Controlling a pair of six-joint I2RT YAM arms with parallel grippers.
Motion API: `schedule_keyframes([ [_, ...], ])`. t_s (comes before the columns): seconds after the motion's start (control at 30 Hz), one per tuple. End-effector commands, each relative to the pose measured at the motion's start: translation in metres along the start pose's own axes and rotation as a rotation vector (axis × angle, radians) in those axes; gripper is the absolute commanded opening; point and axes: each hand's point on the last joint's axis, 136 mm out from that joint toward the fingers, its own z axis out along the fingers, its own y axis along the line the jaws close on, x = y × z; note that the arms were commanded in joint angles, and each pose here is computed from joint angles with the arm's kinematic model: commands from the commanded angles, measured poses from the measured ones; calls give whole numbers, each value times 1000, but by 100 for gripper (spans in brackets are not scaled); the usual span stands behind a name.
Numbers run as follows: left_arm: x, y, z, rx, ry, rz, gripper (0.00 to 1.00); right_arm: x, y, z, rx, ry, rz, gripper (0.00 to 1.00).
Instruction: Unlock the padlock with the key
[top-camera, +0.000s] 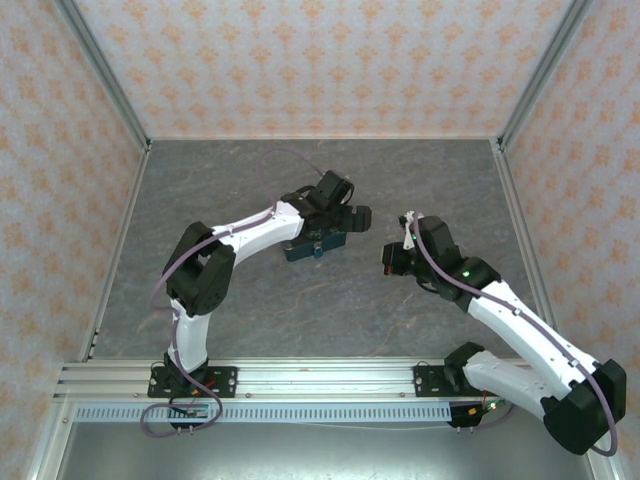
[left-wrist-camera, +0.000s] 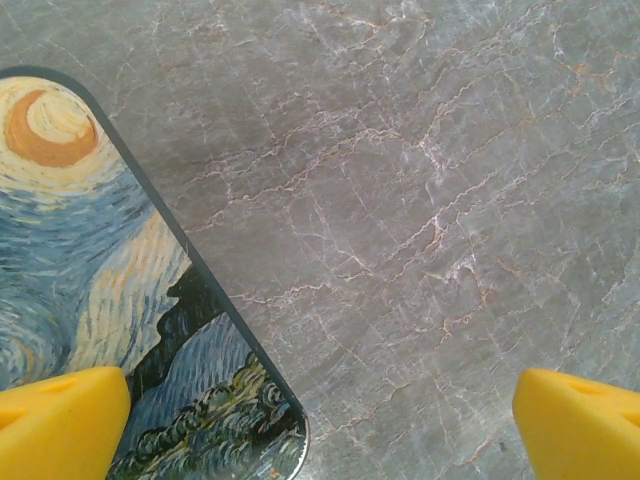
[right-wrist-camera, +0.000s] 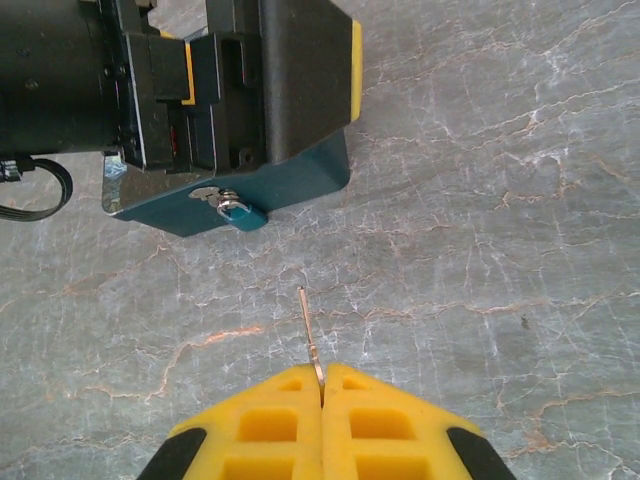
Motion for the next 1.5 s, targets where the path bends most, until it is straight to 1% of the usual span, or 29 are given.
schedule_keyframes([
  [0.0, 27, -5, 5, 13, 89, 18, 98, -11, -3, -12, 32, -37, -4, 0],
  [0.17, 52, -5, -8, 18, 120, 45, 98, -11, -4, -12, 37, -39, -3, 0],
  [0.4, 79, -1, -38, 44, 132, 55, 98, -10, -6, -9, 42, -38, 3, 0],
  [0.57, 78, -14, -56, 118, 105, 54, 98, -8, 1, 0, 1, -23, 14, 0],
  [0.67, 69, -18, -72, 147, 52, 59, 97, -5, 9, 7, -52, -12, 23, 0],
  [0.83, 61, -1, -110, 122, -79, 71, 98, 0, 28, 23, -176, 17, 42, 0],
  [0.9, 62, 12, -125, 118, -136, 59, 99, 3, 37, 33, -225, 43, 53, 0],
  [1.0, 68, 30, -143, 118, -203, 43, 99, 4, 47, 50, -276, 82, 71, 0],
  [1.1, 80, 47, -153, 110, -241, 36, 100, 2, 59, 68, -330, 103, 87, 0],
  [1.27, 108, 71, -148, 103, -244, 15, 100, -6, 79, 96, -381, 126, 95, 0],
  [1.37, 122, 82, -139, 116, -242, -38, 100, -11, 87, 114, -398, 141, 100, 0],
  [1.47, 127, 96, -132, 147, -265, -95, 100, -17, 95, 128, -418, 152, 106, 0],
])
